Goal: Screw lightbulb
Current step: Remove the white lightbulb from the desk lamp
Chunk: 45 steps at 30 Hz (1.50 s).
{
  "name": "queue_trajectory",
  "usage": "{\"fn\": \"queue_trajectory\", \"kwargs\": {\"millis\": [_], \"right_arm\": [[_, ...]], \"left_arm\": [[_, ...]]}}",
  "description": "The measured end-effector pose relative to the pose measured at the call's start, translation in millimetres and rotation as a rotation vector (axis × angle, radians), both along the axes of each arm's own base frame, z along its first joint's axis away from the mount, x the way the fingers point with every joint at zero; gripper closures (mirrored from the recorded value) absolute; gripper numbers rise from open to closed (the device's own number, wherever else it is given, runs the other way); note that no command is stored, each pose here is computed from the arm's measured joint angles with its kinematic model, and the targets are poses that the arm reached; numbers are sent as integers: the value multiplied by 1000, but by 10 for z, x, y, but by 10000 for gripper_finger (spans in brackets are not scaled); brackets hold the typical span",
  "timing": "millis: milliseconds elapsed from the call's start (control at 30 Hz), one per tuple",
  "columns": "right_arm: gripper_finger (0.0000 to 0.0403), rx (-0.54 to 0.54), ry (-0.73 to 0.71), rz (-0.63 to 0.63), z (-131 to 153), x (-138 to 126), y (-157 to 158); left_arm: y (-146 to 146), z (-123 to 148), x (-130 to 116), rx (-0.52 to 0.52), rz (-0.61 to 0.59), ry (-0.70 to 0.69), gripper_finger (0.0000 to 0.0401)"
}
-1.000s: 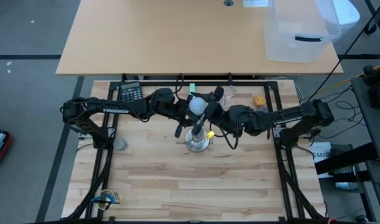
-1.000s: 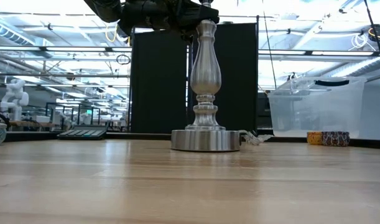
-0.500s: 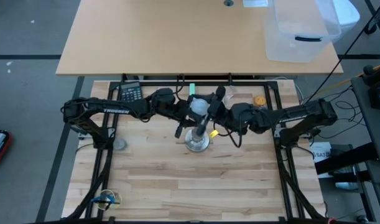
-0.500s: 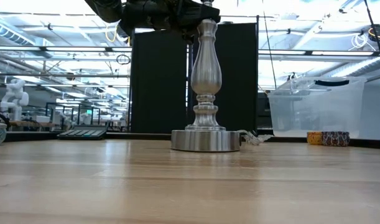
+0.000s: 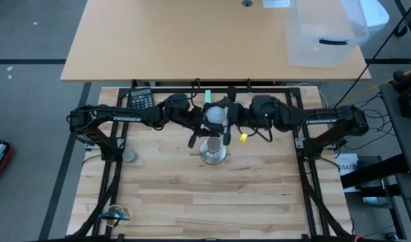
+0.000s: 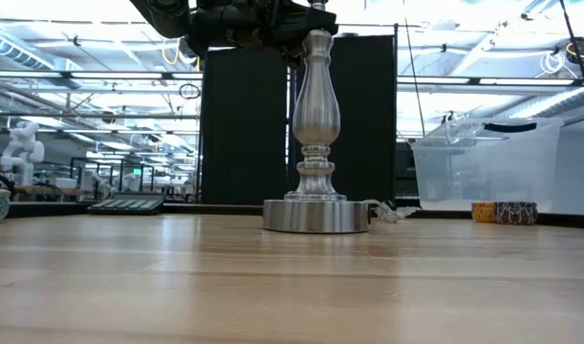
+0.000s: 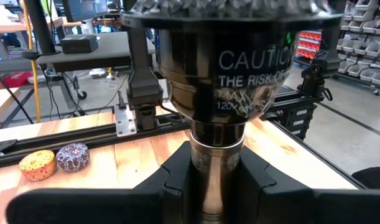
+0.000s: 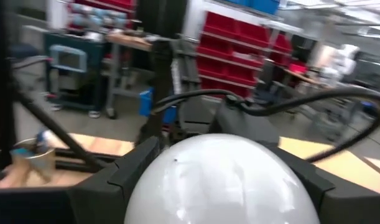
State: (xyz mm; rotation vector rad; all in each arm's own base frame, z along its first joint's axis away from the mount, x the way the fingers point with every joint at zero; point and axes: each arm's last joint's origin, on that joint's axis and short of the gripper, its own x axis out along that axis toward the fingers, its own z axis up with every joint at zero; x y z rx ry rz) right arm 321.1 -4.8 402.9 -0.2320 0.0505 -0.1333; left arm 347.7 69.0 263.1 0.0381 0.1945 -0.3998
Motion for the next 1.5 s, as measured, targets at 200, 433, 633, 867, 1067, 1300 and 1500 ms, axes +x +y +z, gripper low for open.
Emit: {"fn": "queue_trajectory", "kwargs": {"millis": [200, 433, 633, 867, 1067, 1300, 1500], "right_arm": [[166, -36, 11, 164, -3, -18, -206], [166, -73, 7, 348, -6, -59, -415], [166, -92, -10, 509, -21, -87, -579], [150, -90, -22, 607, -72, -55, -695], [136, -71, -51, 590, -57, -15, -649], [111, -54, -71, 513, 6, -25, -513], [90, -46, -106, 495, 116, -90, -302]], "left_arm": [[-1, 0, -1, -8, -5, 2, 329], [-9, 19, 1, -26, -33, -9, 330], [-37, 32, 12, -33, -40, -18, 330], [-74, 38, 21, -46, -47, -19, 330], [-84, 27, 11, -51, -59, -9, 330], [-100, 8, 5, -56, -76, 5, 330], [-98, 6, 7, -55, -69, 6, 330]]}}
